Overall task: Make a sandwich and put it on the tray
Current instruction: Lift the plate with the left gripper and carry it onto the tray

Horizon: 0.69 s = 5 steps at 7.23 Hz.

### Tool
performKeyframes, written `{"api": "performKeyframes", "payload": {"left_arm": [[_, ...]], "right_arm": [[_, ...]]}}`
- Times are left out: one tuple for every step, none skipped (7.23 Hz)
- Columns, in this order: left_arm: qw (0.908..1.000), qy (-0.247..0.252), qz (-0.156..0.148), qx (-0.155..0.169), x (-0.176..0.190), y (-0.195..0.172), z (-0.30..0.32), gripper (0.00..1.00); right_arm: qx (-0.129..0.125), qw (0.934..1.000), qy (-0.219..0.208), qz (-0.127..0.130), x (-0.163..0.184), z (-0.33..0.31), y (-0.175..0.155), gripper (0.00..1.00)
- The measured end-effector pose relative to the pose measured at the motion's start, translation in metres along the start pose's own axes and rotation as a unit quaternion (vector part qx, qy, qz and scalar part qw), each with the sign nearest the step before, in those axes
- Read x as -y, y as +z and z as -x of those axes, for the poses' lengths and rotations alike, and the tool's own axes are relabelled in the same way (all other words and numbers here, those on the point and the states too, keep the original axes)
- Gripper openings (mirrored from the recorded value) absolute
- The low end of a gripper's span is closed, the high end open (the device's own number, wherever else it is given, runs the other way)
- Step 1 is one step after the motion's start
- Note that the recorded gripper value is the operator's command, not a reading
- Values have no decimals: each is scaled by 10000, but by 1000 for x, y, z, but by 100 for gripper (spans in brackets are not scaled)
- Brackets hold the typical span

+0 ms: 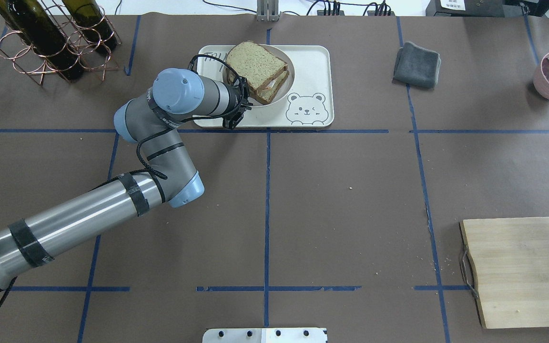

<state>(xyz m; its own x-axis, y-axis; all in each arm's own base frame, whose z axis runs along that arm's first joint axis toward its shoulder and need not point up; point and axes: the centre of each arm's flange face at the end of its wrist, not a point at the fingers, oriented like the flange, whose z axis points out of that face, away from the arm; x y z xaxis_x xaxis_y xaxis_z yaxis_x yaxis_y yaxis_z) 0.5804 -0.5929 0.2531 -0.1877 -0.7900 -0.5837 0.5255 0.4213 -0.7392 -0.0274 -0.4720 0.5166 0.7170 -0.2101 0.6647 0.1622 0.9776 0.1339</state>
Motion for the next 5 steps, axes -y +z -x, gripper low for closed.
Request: {"api": "performKeyframes", "payload": {"left_arm": [[10000,6,3,-29,-1,2,0,37],[10000,23,2,-32,-2,3,1,52],[10000,70,15,-27,-4,3,3,52],[9998,167,34,-30,-5,1,4,52],[9995,315,66,-54,-2,-6,7,52]], "right_arm": [[0,10000,3,-5,1,0,0,100],[0,10000,3,-12,1,1,-1,100],[1,10000,1,-18,2,1,-1,100],[1,10000,-1,-25,2,2,-2,100],[1,10000,-2,-29,3,2,-2,100]]}}
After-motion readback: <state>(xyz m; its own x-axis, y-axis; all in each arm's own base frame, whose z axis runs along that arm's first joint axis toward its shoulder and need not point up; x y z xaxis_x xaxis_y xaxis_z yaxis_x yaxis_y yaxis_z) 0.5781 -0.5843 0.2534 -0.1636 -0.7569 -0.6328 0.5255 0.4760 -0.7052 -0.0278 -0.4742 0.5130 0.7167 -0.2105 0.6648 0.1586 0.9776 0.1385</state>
